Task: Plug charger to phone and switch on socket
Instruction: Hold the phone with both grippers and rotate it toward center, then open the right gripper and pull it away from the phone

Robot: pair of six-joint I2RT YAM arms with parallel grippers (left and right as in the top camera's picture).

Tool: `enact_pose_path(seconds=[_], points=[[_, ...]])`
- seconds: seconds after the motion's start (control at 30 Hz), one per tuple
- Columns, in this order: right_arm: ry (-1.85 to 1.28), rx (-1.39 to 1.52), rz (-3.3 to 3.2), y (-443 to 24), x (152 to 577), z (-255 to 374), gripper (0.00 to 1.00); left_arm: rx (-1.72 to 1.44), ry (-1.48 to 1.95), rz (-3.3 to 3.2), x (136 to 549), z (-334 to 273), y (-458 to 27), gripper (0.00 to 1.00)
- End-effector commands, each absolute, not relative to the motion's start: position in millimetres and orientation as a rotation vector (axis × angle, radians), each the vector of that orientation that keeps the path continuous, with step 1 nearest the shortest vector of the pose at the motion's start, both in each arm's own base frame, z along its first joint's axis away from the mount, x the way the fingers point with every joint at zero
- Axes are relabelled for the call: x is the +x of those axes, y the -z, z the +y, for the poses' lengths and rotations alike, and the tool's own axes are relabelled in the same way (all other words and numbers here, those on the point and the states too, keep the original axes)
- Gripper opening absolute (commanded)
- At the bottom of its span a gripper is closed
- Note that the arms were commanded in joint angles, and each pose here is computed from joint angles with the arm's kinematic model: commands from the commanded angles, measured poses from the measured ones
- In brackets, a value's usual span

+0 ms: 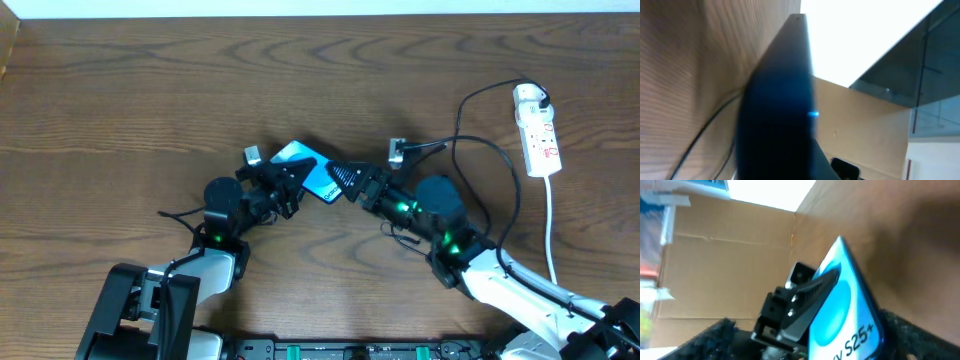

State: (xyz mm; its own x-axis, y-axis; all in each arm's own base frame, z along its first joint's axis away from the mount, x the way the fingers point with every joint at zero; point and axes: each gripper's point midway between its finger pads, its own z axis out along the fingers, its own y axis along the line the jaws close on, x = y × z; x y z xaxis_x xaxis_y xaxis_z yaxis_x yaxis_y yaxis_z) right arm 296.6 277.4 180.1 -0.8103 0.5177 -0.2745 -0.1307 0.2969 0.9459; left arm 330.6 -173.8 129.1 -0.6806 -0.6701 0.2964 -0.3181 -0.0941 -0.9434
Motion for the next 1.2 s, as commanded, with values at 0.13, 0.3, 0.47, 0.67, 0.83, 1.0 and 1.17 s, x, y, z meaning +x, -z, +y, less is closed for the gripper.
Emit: enact_pose_path(seconds=[0.13, 0.3, 0.47, 0.67, 0.83, 1.0, 1.17], points=[[-1.338, 0.189, 1.954, -183, 321, 249, 0.99, -1.032, 1.769, 1.872, 370, -166, -156, 0.08], [-1.24, 0.266, 2.048, -163, 325, 224, 0.99, -0.975, 1.724, 1.989, 385, -177, -168, 0.07], [-1.138, 0.337, 2.102, -155, 323, 200, 0.99, -0.864, 1.748, 2.066, 391, -189, -193, 0.07], [-0.93, 0.548, 2.174, -154, 311, 159, 0.99, -0.758, 1.844, 2.138, 380, -200, -207, 0.07], [-0.62, 0.696, 2.287, -164, 293, 116, 0.99, -0.657, 1.947, 2.21, 365, -202, -206, 0.07], [-0.482, 0.718, 2.316, -193, 285, 98, 0.99, -0.549, 2.029, 2.266, 351, -204, -204, 0.08], [-0.487, 0.717, 2.301, -197, 288, 99, 0.99, -0.408, 2.064, 2.283, 339, -208, -207, 0.07]])
